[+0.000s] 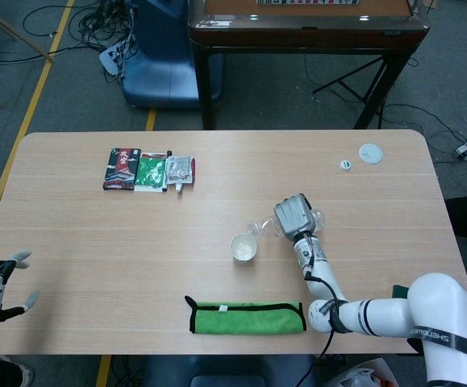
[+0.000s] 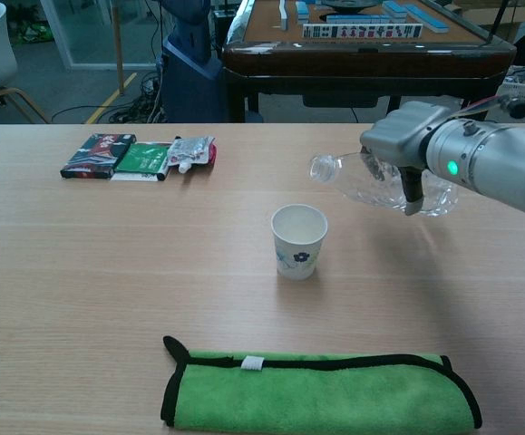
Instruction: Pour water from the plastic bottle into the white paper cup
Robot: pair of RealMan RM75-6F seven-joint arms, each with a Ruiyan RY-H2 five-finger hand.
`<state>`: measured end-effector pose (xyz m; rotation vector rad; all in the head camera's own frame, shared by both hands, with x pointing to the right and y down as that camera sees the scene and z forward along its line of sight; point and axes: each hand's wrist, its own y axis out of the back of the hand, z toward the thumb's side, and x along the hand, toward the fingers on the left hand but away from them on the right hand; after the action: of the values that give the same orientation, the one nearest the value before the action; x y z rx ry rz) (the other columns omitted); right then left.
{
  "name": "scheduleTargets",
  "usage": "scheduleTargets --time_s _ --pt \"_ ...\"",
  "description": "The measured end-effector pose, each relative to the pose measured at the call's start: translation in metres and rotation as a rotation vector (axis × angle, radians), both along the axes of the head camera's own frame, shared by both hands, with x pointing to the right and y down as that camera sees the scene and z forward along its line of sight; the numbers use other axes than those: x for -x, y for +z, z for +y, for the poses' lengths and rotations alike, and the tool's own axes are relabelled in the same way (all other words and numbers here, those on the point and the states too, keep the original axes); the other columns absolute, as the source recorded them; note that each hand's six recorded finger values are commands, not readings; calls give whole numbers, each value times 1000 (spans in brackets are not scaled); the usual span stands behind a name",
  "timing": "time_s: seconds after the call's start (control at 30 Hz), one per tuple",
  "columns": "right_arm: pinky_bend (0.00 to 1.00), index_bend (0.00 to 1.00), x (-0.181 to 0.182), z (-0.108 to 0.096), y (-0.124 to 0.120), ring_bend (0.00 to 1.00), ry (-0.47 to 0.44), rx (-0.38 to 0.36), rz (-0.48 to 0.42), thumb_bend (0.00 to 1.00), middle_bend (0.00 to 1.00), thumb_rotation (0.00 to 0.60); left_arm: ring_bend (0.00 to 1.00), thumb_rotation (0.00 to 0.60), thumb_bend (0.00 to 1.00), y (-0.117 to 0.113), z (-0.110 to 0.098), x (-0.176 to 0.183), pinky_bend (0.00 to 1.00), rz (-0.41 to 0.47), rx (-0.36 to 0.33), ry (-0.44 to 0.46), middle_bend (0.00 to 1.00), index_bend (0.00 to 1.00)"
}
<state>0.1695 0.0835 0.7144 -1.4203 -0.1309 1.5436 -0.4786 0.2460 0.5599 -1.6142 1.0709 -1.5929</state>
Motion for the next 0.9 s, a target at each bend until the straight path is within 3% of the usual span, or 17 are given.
scheduleTargets --time_s 0.53,0.9 --pt "522 634 -38 4 -11 532 271 23 -476 151 664 600 271 600 225 6 3 -1 442 -11 18 10 342 211" --pt "521 634 -76 9 -14 532 415 4 -740 125 658 600 271 600 224 9 5 -1 442 -17 29 14 342 212"
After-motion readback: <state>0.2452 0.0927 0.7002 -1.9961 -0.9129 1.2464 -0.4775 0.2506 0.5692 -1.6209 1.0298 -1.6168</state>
